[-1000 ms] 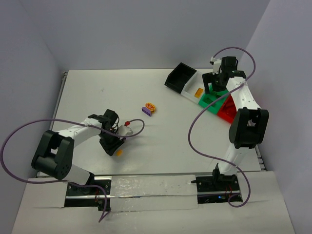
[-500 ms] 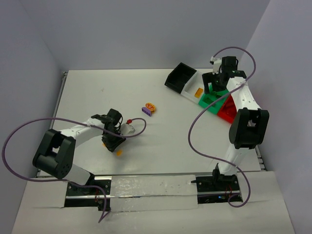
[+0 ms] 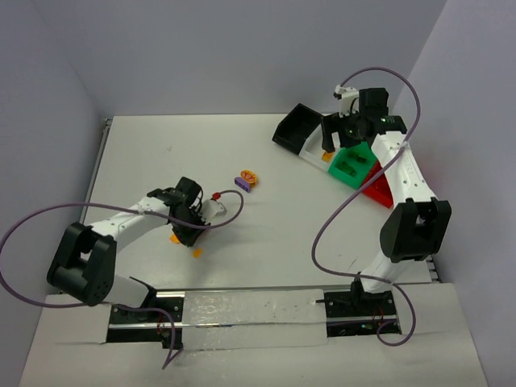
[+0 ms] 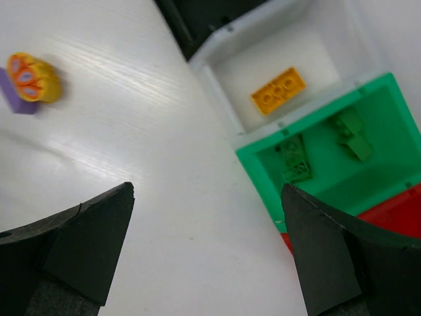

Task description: Sort the legos into containers by color

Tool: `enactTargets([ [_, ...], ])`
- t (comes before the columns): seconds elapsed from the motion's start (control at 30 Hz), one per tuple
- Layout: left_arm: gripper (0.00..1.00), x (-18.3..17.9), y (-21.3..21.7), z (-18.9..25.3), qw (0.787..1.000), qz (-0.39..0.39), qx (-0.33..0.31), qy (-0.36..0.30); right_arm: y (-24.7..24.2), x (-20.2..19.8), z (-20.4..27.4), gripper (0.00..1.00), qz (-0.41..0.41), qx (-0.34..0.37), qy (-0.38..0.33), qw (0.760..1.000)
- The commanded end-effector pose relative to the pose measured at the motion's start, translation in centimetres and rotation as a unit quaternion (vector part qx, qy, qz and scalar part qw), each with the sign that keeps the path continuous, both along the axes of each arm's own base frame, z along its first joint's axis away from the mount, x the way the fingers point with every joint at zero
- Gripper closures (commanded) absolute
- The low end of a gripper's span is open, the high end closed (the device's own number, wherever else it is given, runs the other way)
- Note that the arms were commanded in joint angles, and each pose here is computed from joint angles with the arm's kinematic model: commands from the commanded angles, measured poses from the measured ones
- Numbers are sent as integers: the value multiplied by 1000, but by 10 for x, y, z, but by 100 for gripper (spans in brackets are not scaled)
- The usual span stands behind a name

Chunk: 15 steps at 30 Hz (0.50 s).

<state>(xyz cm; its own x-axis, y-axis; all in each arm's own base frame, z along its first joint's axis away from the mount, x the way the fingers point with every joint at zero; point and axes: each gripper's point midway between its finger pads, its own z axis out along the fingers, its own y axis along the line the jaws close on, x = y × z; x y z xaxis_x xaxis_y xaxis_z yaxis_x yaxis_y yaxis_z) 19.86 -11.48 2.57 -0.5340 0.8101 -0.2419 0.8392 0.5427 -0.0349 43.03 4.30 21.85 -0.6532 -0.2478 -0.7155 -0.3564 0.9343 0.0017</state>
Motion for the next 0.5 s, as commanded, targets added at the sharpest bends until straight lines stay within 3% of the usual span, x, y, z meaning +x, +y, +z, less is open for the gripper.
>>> enactTargets([
  [0.0, 100, 16, -55, 81, 986, -8, -160, -48, 54, -29, 52, 0, 96, 61, -54, 992],
  [0.2, 100, 33, -110, 192, 933, 46, -350, -66, 113, -61, 79, 0, 205, 90, -90, 970],
  [0.37, 100, 41, -123, 235, 891, 99, -443, -16, 157, -92, 95, 0, 301, 72, -124, 943],
  [0.47, 100, 48, -119, 251, 855, 161, -489, 66, 182, -115, 102, 0, 361, 63, -150, 918],
])
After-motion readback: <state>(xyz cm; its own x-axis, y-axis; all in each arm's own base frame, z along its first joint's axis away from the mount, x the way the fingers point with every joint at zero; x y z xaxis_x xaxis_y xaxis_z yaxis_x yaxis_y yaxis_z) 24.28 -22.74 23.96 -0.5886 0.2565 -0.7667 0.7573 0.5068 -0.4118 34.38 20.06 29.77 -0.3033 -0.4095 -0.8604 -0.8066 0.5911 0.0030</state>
